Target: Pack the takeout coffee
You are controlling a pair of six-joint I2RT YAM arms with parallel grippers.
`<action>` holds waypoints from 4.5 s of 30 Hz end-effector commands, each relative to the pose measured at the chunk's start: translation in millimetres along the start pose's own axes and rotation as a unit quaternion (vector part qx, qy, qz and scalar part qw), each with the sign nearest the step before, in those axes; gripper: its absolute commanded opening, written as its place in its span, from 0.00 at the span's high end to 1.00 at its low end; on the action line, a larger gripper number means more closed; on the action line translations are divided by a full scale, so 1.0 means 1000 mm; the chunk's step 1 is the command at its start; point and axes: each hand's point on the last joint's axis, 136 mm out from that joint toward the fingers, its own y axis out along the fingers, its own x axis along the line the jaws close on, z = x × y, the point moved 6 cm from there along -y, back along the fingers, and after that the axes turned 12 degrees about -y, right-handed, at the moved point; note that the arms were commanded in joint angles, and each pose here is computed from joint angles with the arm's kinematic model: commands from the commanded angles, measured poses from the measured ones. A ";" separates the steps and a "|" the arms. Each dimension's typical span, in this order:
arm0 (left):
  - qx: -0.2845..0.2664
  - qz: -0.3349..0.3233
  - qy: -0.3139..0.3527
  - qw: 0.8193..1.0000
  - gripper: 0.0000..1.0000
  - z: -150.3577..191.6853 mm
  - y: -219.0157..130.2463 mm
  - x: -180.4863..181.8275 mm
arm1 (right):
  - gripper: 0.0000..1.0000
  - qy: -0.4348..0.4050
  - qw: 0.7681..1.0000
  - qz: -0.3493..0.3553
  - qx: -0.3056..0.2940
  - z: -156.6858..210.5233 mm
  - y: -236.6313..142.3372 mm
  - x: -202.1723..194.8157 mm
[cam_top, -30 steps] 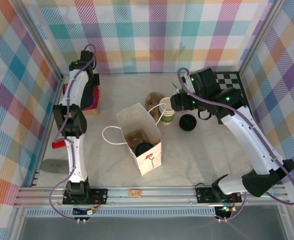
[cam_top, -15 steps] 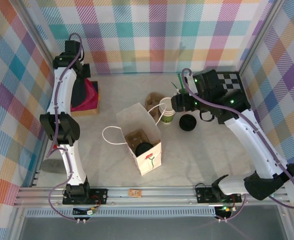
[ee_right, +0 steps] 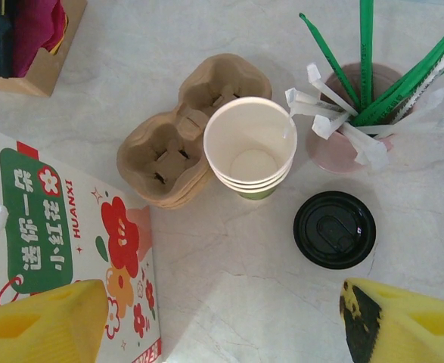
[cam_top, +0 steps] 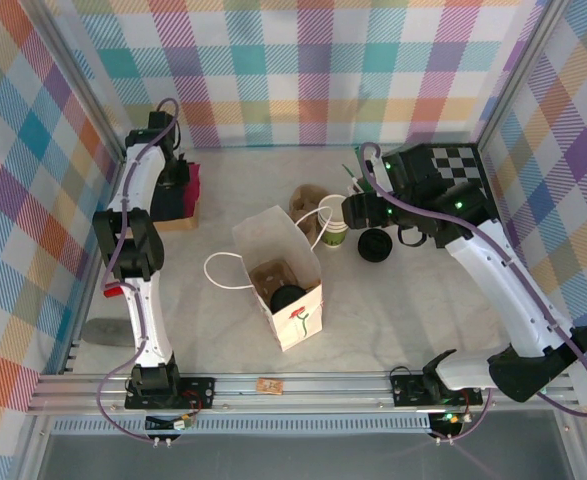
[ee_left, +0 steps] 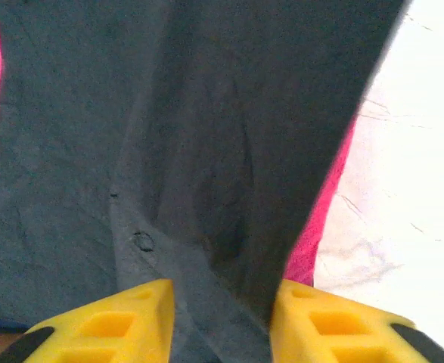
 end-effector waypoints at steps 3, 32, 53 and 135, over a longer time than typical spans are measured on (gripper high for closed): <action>0.001 0.002 -0.008 1.000 0.49 0.002 -0.006 0.005 | 0.20 0.010 1.000 -0.005 -0.009 -0.002 0.003 0.000; -0.042 -0.019 -0.022 0.999 1.00 -0.017 -0.026 0.017 | 0.19 0.001 1.000 0.002 -0.015 0.001 0.000 -0.002; -0.157 0.076 -0.051 0.983 1.00 -0.013 -0.188 0.025 | 0.19 0.000 0.999 -0.002 -0.040 0.001 -0.018 -0.002; -0.036 0.577 -0.004 0.816 1.00 0.223 -0.362 -0.078 | 0.23 0.069 0.993 -0.022 -0.090 0.039 -0.077 -0.003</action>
